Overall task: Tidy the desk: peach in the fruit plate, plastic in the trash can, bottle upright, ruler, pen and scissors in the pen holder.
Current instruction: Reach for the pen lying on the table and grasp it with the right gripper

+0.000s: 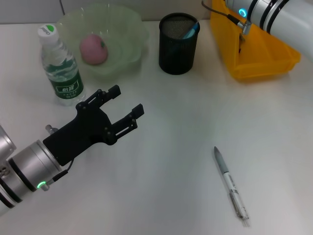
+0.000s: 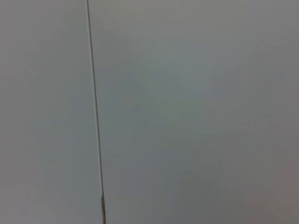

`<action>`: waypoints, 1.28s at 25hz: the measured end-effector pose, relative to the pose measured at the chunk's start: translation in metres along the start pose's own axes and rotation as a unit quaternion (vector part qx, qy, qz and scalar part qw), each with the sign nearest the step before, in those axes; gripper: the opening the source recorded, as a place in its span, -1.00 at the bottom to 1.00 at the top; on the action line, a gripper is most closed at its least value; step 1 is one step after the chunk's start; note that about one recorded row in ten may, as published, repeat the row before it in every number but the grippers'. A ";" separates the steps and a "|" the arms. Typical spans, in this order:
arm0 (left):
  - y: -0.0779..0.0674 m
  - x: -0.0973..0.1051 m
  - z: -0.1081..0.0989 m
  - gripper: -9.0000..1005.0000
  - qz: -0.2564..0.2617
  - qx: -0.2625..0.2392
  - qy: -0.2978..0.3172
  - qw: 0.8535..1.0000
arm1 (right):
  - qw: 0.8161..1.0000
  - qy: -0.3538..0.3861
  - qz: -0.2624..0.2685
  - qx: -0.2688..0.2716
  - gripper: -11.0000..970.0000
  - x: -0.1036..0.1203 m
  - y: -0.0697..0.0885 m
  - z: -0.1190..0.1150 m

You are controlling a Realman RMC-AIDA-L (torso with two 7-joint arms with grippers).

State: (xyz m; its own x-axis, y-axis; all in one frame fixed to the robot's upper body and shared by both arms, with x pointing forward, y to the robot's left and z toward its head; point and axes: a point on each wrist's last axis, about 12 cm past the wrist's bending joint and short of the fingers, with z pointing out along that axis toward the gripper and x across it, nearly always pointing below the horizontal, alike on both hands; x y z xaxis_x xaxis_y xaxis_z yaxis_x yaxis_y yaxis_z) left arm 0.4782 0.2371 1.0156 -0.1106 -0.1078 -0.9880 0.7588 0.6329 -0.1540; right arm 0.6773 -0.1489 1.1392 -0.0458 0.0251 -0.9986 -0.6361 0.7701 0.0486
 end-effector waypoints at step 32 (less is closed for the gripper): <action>-0.009 -0.004 -0.011 0.56 -0.012 0.150 0.071 0.986 | 0.942 0.102 -0.019 -0.319 0.69 -0.008 -0.026 -0.164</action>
State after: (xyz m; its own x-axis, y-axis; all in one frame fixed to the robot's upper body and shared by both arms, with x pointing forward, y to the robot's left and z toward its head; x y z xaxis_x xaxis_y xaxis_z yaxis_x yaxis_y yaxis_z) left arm 0.4644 0.2404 1.0211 -0.2030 0.0016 -0.9792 0.9080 0.3745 -0.1876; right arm 0.5680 -0.2735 1.1495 -0.1198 -0.1683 -0.9784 -0.9708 0.2261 0.0799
